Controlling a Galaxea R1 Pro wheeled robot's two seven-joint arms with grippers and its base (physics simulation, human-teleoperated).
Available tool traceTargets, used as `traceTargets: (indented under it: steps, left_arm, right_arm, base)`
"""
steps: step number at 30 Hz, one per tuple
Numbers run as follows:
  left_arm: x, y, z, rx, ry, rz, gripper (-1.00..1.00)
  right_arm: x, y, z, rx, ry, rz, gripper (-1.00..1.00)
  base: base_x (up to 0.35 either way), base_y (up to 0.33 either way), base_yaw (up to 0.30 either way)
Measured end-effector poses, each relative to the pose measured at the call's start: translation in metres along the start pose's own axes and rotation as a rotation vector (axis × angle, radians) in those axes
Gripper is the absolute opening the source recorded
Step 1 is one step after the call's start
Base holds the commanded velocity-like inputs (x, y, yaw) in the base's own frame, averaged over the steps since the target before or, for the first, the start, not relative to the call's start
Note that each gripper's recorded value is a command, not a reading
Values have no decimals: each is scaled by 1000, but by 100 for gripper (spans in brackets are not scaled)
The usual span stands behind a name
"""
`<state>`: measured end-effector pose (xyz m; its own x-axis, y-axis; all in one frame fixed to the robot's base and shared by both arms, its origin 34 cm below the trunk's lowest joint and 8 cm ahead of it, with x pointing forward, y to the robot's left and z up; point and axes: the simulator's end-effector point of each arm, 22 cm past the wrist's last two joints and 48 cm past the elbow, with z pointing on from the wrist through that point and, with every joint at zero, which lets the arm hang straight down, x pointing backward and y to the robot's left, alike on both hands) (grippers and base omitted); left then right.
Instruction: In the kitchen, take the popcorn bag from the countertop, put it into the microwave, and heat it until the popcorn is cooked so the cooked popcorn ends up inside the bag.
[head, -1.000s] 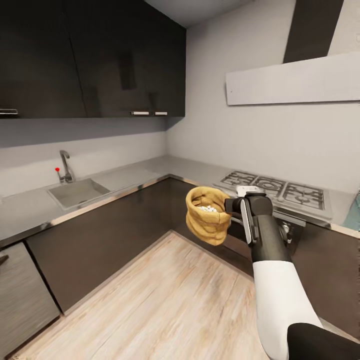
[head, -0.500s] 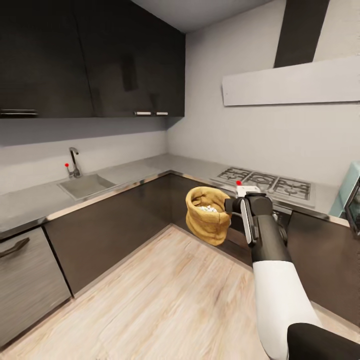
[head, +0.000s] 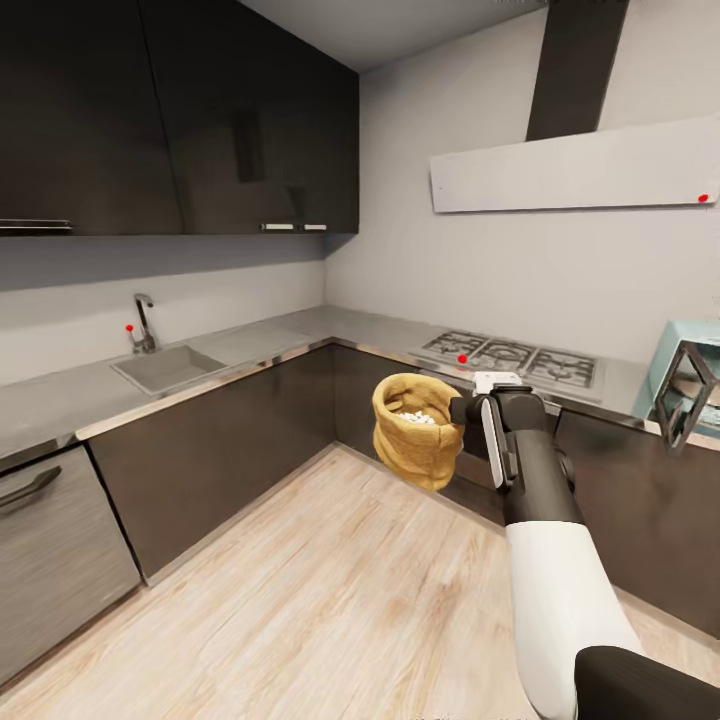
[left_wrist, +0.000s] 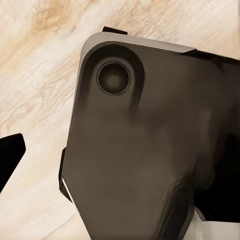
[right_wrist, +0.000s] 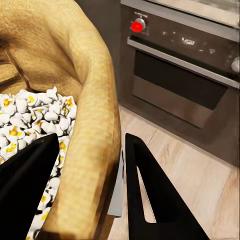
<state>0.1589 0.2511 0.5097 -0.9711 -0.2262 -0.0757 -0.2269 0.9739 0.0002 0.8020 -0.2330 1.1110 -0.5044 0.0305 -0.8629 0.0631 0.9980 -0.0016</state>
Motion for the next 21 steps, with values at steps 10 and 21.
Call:
traceTargets:
  steps: [10, 21]
  left_arm:
    - [0, 0, 0, 0, 0, 0, 100]
    - [0, 0, 0, 0, 0, 0, 100]
  right_arm:
    - [1, 0, 0, 1, 2, 1, -100]
    - [13, 1, 8, 0, 38, -5, -100]
  base:
    - [0, 0, -244]
    - [0, 0, -245]
